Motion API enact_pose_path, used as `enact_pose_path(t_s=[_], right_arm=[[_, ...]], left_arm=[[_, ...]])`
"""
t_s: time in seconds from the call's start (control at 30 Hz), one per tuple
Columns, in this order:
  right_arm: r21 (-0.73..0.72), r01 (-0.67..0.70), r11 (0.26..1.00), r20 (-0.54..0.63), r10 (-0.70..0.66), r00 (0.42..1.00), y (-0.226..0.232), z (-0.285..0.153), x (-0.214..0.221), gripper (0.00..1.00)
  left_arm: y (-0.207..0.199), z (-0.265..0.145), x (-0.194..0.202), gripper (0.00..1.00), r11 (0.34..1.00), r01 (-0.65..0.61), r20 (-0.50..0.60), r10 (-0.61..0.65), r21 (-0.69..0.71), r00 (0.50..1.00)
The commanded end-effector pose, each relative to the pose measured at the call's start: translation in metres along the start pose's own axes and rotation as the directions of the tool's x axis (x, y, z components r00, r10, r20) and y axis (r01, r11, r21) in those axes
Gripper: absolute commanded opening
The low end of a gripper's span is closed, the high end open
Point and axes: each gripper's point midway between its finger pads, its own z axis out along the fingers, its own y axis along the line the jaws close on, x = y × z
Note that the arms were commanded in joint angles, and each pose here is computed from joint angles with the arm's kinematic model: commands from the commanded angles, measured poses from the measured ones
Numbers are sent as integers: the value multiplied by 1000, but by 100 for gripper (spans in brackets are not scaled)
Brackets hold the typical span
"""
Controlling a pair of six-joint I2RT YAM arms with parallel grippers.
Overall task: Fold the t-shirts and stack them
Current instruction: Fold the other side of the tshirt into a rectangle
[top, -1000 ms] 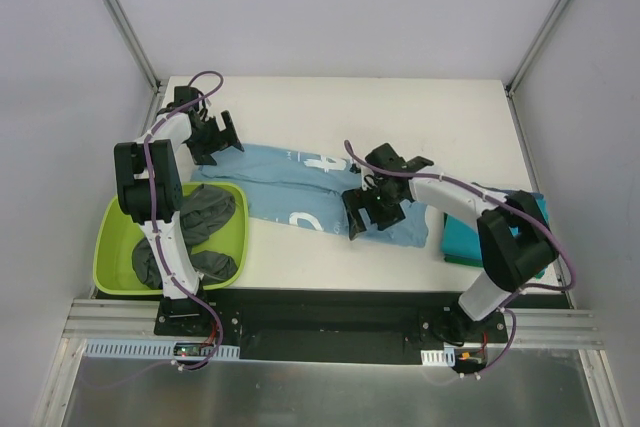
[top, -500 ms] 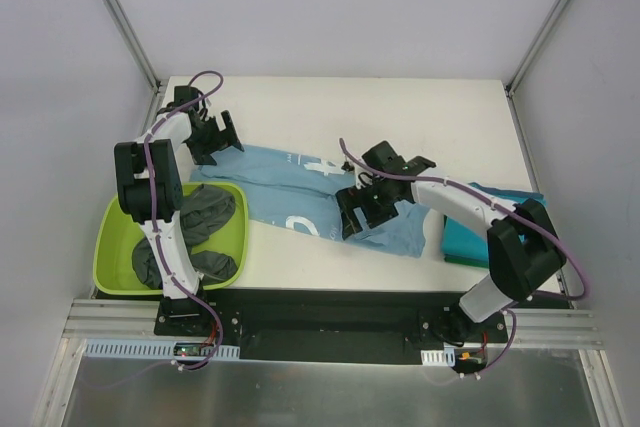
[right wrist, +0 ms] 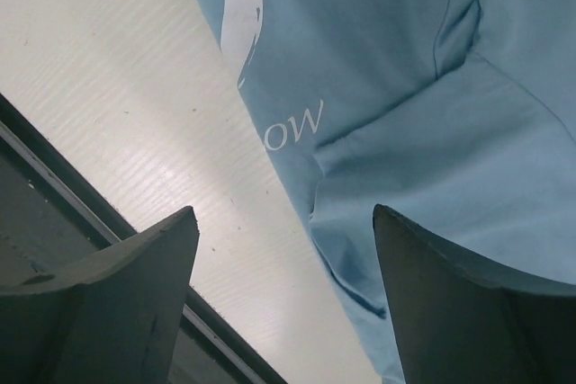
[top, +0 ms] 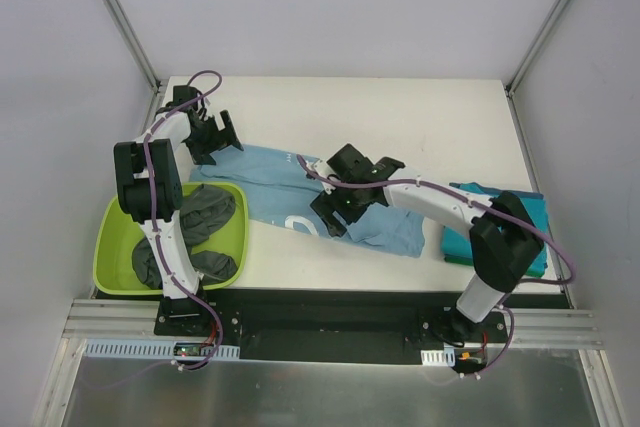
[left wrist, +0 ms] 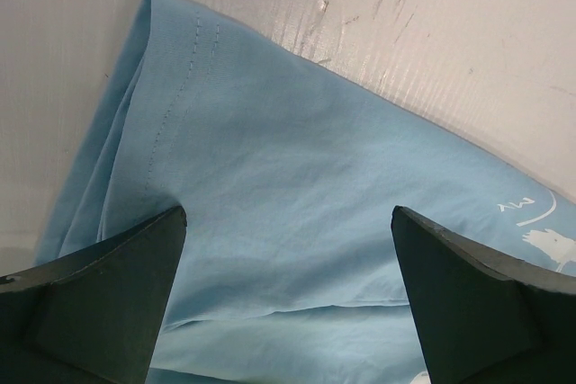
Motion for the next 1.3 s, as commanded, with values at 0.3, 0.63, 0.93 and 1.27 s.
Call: enact_pose_path(t_s=[0.3, 0.63, 0.93, 1.27], right_arm=[[12, -83, 996, -80, 84, 993, -10, 46, -13, 56], [103, -187, 977, -129, 199, 971, -28, 57, 6, 40], [134, -238, 962, -139, 256, 957, -30, 65, 12, 30], [200, -261, 945, -141, 291, 946, -27, 62, 18, 24]], left_arm=[[27, 13, 11, 99, 996, 29, -50, -33, -80, 998], [27, 14, 10, 99, 996, 30, -52, -35, -86, 998], [28, 15, 10, 99, 996, 29, -53, -33, -87, 998], [28, 15, 10, 99, 996, 30, -53, -35, -87, 998]])
